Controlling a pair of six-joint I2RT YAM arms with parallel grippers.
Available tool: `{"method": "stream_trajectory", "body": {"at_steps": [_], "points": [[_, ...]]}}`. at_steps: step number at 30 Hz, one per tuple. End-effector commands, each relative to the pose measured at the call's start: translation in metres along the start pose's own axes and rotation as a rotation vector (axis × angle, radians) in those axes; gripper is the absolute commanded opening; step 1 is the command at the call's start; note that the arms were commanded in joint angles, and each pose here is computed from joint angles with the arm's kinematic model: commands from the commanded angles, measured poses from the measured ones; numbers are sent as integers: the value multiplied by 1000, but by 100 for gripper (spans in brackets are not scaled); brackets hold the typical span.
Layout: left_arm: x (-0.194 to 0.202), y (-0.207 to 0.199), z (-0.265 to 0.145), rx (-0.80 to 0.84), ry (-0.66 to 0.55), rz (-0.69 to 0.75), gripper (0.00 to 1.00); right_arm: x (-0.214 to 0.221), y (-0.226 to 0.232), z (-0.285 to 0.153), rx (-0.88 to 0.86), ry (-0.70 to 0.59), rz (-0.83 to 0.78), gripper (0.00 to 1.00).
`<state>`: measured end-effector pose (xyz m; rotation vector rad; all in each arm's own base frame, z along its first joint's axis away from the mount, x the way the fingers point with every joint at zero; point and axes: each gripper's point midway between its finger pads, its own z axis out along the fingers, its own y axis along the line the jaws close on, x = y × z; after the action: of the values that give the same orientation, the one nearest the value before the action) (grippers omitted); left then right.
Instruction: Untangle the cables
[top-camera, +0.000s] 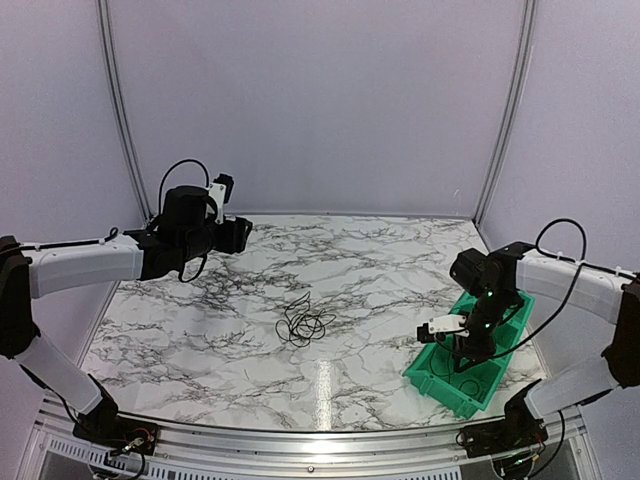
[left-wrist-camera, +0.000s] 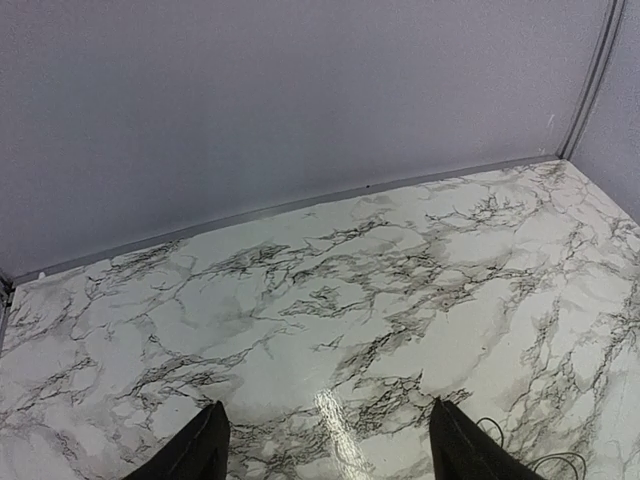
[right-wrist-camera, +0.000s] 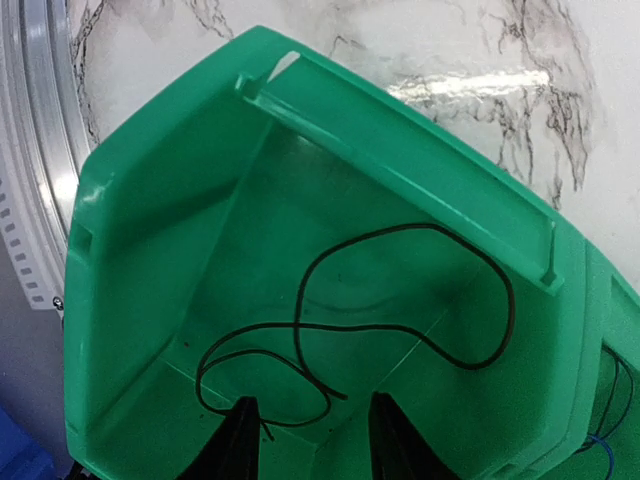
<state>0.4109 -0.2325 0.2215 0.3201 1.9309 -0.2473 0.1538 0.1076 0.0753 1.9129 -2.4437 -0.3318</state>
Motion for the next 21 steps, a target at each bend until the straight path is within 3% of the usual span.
{"method": "stream_trajectory", "body": {"at_steps": [1, 8, 11, 12, 17, 21], "points": [[-1, -8, -1, 52, -1, -19, 72, -8, -12, -26, 85, -31, -33, 43], [23, -29, 16, 152, 127, -11, 68, -41, -27, -75, 180, -149, -110, 45], [43, -48, 23, 244, 219, -36, 64, -75, -40, -92, 198, -278, -122, 45], [62, -64, 27, 314, 317, -62, 61, -106, -65, -100, 260, -397, -106, 44], [96, -97, 31, 416, 502, -110, 57, -162, -103, -103, 269, -564, -47, 43], [121, -115, 23, 457, 555, -104, 57, -207, -107, -84, 246, -610, -102, 43]]}}
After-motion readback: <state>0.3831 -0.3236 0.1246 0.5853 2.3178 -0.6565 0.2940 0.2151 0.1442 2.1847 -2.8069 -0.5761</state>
